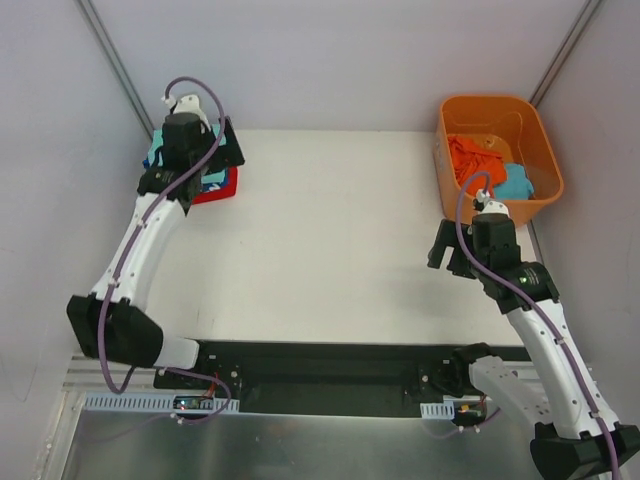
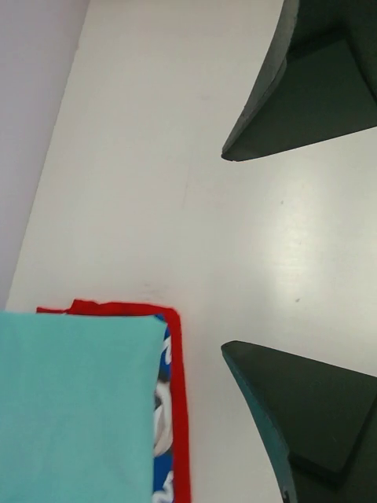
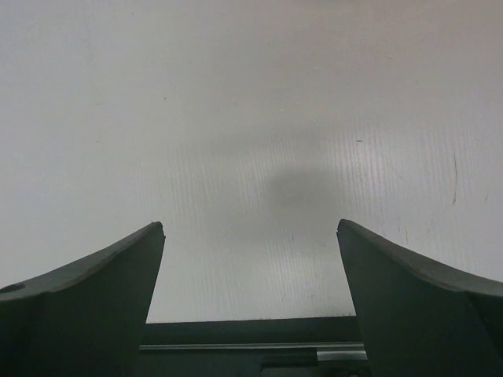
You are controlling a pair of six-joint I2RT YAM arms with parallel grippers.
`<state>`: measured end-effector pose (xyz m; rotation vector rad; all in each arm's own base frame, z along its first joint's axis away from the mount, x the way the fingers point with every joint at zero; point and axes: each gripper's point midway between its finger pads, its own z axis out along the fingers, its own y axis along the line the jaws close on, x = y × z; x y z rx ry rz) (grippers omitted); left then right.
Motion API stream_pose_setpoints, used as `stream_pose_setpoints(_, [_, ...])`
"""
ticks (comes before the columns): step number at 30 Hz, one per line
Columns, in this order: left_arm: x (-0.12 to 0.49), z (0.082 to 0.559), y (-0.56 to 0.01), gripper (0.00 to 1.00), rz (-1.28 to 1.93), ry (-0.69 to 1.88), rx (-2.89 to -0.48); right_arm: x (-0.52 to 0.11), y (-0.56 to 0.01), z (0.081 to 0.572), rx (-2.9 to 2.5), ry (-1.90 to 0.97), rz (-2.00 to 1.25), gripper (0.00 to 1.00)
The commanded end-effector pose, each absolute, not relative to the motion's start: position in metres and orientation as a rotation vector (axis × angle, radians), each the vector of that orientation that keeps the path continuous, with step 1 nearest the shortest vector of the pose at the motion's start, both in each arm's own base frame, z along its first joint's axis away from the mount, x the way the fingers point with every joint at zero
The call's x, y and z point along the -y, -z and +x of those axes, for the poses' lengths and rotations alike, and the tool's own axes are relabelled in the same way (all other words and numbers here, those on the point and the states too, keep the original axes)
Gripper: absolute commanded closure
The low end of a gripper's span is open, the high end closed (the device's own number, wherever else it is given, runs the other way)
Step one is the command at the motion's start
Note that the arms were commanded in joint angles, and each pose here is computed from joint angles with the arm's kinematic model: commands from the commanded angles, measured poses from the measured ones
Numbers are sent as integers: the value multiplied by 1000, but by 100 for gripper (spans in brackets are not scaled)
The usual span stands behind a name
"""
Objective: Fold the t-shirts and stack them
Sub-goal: Put the neatly folded tshirt into the corner of the board with the left arm
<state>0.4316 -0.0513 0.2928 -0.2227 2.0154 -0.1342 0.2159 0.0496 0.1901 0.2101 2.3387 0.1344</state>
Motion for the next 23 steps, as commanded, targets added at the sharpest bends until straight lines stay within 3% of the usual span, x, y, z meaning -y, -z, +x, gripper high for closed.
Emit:
stream_pose_setpoints(1, [111, 368, -216, 1, -337, 373, -2219, -64, -193, 226, -2268, -231, 173, 4])
stream_pose_setpoints(5, [144, 309, -167, 1, -337, 371, -2309, -67, -165, 234, -2237, -246, 177, 4])
stream_pose_setpoints(9, [139, 267, -118, 1, -307, 317, -2428, -75, -134, 235, -2213, -315, 192, 4])
stream_pose_setpoints(23, [107, 244, -148, 1, -369, 320, -2231, -66, -123, 234, -2136, -284, 198, 4])
